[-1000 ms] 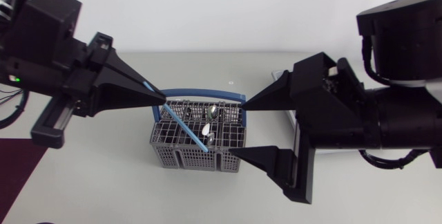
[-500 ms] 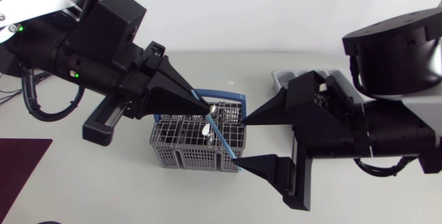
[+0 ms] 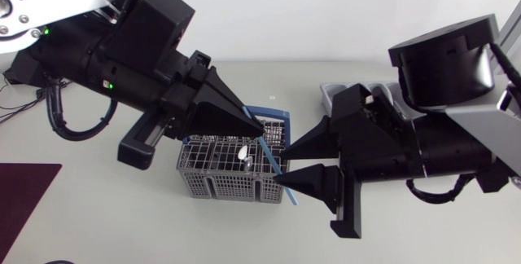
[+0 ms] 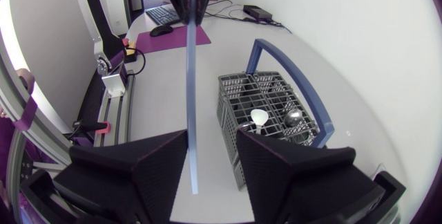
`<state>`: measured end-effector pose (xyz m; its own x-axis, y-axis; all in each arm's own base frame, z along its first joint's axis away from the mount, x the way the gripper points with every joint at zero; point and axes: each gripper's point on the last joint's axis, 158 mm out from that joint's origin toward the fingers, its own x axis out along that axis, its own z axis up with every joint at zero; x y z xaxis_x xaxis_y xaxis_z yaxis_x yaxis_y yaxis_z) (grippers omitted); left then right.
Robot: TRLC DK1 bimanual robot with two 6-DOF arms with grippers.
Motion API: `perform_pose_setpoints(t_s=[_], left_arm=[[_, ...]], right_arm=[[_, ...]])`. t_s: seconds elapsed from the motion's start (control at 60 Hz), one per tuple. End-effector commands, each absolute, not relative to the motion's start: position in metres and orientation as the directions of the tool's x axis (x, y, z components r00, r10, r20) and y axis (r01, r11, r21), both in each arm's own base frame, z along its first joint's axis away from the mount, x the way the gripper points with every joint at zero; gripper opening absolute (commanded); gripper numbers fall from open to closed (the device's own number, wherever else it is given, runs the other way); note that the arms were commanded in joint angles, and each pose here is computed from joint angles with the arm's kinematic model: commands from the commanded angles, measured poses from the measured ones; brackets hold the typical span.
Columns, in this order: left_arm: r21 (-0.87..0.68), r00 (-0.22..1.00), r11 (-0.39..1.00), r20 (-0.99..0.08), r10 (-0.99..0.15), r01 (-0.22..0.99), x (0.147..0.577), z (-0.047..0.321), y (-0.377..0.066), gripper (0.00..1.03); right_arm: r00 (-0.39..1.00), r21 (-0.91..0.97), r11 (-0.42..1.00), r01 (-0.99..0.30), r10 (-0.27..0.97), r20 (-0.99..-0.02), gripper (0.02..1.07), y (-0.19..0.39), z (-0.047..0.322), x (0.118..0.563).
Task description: Unload the cutlery basket into the drawer organizer.
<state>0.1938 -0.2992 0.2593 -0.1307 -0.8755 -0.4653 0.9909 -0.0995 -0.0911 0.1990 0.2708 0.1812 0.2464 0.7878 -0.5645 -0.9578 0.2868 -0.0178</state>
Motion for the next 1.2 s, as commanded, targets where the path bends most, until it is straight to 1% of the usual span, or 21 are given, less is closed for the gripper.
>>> perform_pose_setpoints(t_s=[0.0,0.067,0.167,0.3,0.333,0.367,0.433,0.467,0.517,0.533,0.55,0.717,0.85,0.983,1.017,1.083,1.183], left_arm=[[-0.098,-0.14,-0.107,-0.446,-0.884,0.989,0.196,0.268,-0.303,0.08],[-0.1,-0.139,-0.105,-0.448,-0.883,0.989,0.198,0.267,-0.304,0.08],[-0.1,-0.136,-0.102,-0.448,-0.884,0.99,0.201,0.266,-0.304,0.08],[-0.089,-0.123,-0.092,-0.45,-0.885,0.992,0.206,0.265,-0.304,0.1],[-0.085,-0.117,-0.088,-0.45,-0.885,0.992,0.207,0.265,-0.304,0.12],[-0.08,-0.109,-0.082,-0.453,-0.885,0.993,0.21,0.266,-0.305,0.2],[-0.071,-0.092,-0.066,-0.455,-0.886,0.995,0.214,0.267,-0.304,0.46],[-0.067,-0.077,-0.052,-0.455,-0.887,0.996,0.218,0.269,-0.304,0.62],[-0.059,-0.058,-0.036,-0.448,-0.892,0.998,0.223,0.272,-0.302,0.9],[-0.058,-0.054,-0.031,-0.446,-0.893,0.998,0.224,0.273,-0.302,0.98],[-0.057,-0.05,-0.028,-0.445,-0.894,0.998,0.226,0.274,-0.301,1.0],[-0.034,0.045,0.064,-0.411,-0.91,0.997,0.251,0.29,-0.287,0.99],[-0.027,0.121,0.143,-0.398,-0.909,0.989,0.269,0.296,-0.268,0.99],[-0.005,0.192,0.216,-0.439,-0.878,0.976,0.278,0.285,-0.254,0.99],[0.004,0.219,0.245,-0.463,-0.859,0.97,0.282,0.278,-0.25,0.99],[0.018,0.254,0.283,-0.503,-0.826,0.959,0.285,0.264,-0.244,0.99],[0.019,0.286,0.326,-0.532,-0.797,0.945,0.292,0.253,-0.235,0.99]], right_arm=[[0.238,0.017,0.303,-0.953,0.781,-0.577,0.32,0.271,0.174,0.201],[0.235,0.022,0.302,-0.953,0.783,-0.576,0.25,0.272,0.174,0.201],[0.224,0.03,0.296,-0.955,0.782,-0.582,0.08,0.272,0.173,0.198],[0.213,0.045,0.296,-0.954,0.775,-0.595,0.07,0.269,0.17,0.193],[0.212,0.046,0.296,-0.954,0.775,-0.596,0.07,0.269,0.17,0.193],[0.21,0.047,0.295,-0.954,0.774,-0.597,0.07,0.268,0.17,0.191],[0.207,0.051,0.294,-0.954,0.773,-0.6,0.07,0.267,0.17,0.189],[0.204,0.052,0.293,-0.955,0.772,-0.602,0.07,0.267,0.17,0.188],[0.197,0.057,0.289,-0.956,0.77,-0.607,0.07,0.266,0.169,0.184],[0.196,0.057,0.289,-0.956,0.77,-0.608,0.07,0.265,0.169,0.184],[0.195,0.059,0.289,-0.955,0.768,-0.609,0.07,0.265,0.169,0.183],[0.212,0.056,0.308,-0.95,0.762,-0.611,0.07,0.253,0.172,0.178],[0.275,0.045,0.379,-0.924,0.742,-0.611,0.07,0.229,0.175,0.185],[0.374,0.025,0.492,-0.87,0.693,-0.616,0.07,0.196,0.176,0.204],[0.397,0.024,0.52,-0.854,0.68,-0.616,0.07,0.188,0.175,0.21],[0.435,0.015,0.568,-0.823,0.646,-0.627,0.07,0.171,0.17,0.22],[0.469,0.015,0.622,-0.783,0.606,-0.642,0.07,0.151,0.161,0.235]])
